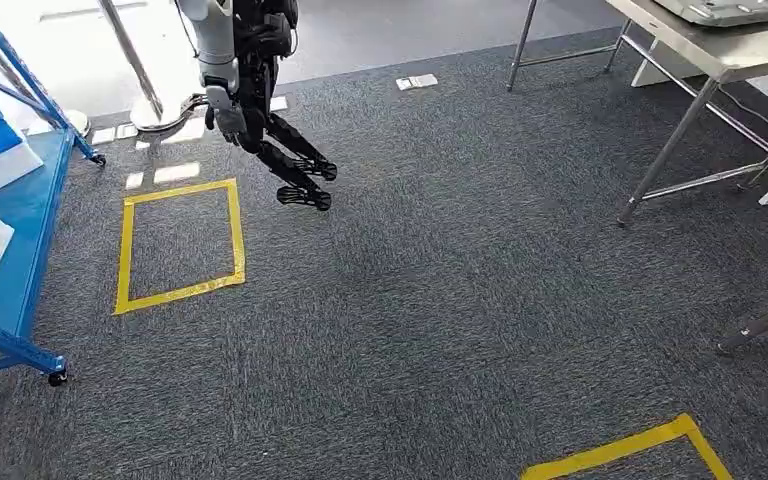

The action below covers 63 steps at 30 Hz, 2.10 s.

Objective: Take the parts from the cabinet and place them on the table.

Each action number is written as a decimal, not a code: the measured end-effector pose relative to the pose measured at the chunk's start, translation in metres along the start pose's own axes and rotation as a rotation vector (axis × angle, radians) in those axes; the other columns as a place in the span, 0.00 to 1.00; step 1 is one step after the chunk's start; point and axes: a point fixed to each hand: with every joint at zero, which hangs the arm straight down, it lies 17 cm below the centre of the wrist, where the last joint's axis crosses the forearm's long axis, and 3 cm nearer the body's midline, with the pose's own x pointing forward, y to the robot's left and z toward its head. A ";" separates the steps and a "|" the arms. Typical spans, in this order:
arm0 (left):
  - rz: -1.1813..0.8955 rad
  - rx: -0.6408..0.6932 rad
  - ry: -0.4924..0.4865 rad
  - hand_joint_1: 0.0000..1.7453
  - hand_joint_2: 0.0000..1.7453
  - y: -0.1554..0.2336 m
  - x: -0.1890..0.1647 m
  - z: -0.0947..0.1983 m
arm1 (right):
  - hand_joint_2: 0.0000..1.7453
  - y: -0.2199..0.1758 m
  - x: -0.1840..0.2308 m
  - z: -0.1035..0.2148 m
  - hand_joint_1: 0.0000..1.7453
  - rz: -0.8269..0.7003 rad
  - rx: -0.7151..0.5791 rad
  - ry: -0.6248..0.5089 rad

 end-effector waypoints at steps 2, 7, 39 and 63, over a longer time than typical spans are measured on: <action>-0.001 0.001 0.003 0.00 1.00 0.000 -0.002 0.000 | 0.00 0.003 0.003 0.001 0.00 -0.003 0.004 -0.003; -0.001 -0.001 -0.001 0.00 1.00 0.000 0.000 0.000 | 0.00 0.000 -0.001 0.001 0.00 -0.002 -0.002 0.001; -0.004 0.000 0.006 0.00 1.00 -0.001 -0.001 0.000 | 0.00 0.002 0.000 0.001 0.00 -0.002 -0.003 0.001; -0.007 0.009 -0.008 0.00 1.00 0.006 0.000 -0.002 | 0.00 0.008 0.011 0.003 0.00 -0.001 0.001 -0.027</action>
